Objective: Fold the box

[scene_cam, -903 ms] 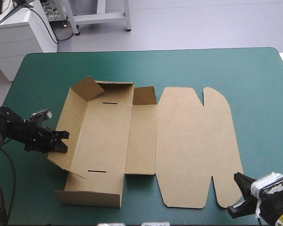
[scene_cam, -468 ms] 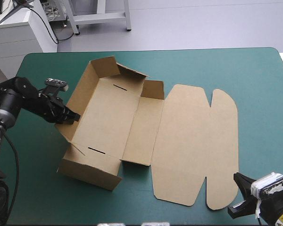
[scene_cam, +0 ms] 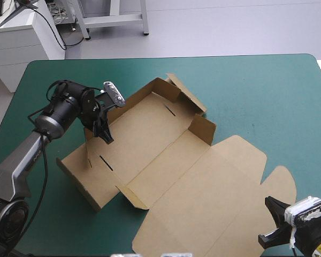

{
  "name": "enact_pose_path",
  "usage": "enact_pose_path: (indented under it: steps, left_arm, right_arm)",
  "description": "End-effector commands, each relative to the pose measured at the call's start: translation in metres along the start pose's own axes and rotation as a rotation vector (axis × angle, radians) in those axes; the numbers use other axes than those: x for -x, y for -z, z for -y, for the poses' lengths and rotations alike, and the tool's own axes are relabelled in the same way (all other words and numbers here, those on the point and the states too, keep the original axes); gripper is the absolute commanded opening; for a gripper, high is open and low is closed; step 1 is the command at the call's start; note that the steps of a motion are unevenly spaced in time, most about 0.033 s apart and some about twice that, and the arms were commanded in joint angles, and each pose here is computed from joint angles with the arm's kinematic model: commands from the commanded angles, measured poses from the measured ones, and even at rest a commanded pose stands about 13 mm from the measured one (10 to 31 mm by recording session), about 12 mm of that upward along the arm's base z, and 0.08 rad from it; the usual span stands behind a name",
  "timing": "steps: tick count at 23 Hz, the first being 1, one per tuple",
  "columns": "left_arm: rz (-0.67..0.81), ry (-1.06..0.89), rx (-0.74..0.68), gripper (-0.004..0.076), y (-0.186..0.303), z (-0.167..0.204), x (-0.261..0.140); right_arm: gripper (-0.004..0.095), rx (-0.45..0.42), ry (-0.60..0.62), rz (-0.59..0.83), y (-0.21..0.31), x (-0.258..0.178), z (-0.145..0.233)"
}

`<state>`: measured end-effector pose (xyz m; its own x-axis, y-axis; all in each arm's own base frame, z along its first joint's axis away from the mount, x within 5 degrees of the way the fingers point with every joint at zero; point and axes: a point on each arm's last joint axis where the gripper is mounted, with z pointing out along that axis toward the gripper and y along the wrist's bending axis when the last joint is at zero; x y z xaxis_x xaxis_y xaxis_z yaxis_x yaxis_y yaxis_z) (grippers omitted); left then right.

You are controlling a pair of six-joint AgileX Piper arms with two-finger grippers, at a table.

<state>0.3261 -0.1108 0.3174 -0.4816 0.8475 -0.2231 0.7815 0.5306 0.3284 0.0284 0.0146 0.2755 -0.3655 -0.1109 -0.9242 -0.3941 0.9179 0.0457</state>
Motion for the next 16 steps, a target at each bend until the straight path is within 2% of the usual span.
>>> enact_pose_path:
  steps: [1,5,10,12,16]
  left_arm:
    - [0.133,-0.129,0.156,-0.0008,0.024,0.003,0.023]
    - [0.197,-0.262,0.235,-0.0008,0.024,0.015,0.045]
    - [0.243,-0.381,0.263,-0.0008,0.03,0.041,0.065]
    - [0.25,-0.444,0.322,-0.0008,0.035,0.048,0.072]
    - [0.285,-0.522,0.534,-0.0008,0.041,0.045,0.083]
  right_arm:
    - [-0.0019,-0.005,0.004,0.086,0.003,0.014,0.0]
    - [-0.0019,-0.005,0.004,0.086,0.003,0.014,0.0]
    - [-0.0019,-0.005,0.009,0.085,0.003,0.014,0.0]
    - [-0.0019,-0.005,0.009,0.085,0.003,0.014,0.0]
    - [-0.0019,-0.004,0.008,0.089,0.002,0.014,0.0]
